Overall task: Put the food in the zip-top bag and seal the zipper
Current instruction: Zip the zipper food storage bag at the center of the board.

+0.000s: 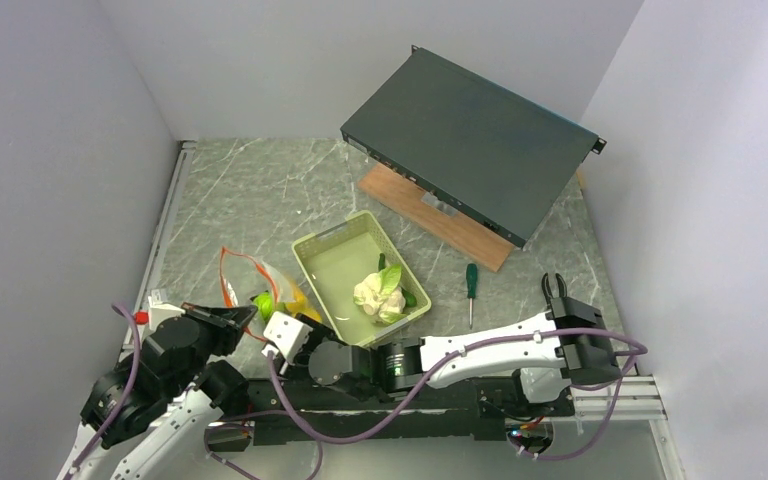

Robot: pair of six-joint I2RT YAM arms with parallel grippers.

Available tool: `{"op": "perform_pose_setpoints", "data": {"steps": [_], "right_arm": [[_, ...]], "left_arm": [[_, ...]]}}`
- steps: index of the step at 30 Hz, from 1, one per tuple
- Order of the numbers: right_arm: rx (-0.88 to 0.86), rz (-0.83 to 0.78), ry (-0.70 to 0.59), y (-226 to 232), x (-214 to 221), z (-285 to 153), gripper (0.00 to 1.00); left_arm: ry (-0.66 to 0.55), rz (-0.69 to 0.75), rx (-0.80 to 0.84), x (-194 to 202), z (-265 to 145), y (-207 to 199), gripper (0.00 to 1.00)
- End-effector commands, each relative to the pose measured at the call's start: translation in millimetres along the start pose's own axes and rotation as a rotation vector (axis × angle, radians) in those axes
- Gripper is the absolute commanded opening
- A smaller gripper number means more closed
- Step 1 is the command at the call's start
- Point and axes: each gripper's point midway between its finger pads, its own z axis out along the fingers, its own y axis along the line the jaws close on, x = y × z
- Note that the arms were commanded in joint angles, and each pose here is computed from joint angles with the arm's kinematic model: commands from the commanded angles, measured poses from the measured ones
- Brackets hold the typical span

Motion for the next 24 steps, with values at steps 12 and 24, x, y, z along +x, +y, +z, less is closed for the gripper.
{"op": "perform_pose_setpoints", "data": {"steps": [12, 24], "right_arm": [[-0.064, 0.019, -0.184, -15, -25, -1, 0.0], [-0.242, 0.111, -0.197, -40, -31, -5, 0.0]], "left_arm": [[-0.05, 0.222, 0.158, -20, -34, -35, 0.46], [0.212, 0.854, 0.382, 26, -65, -95, 0.76]]}}
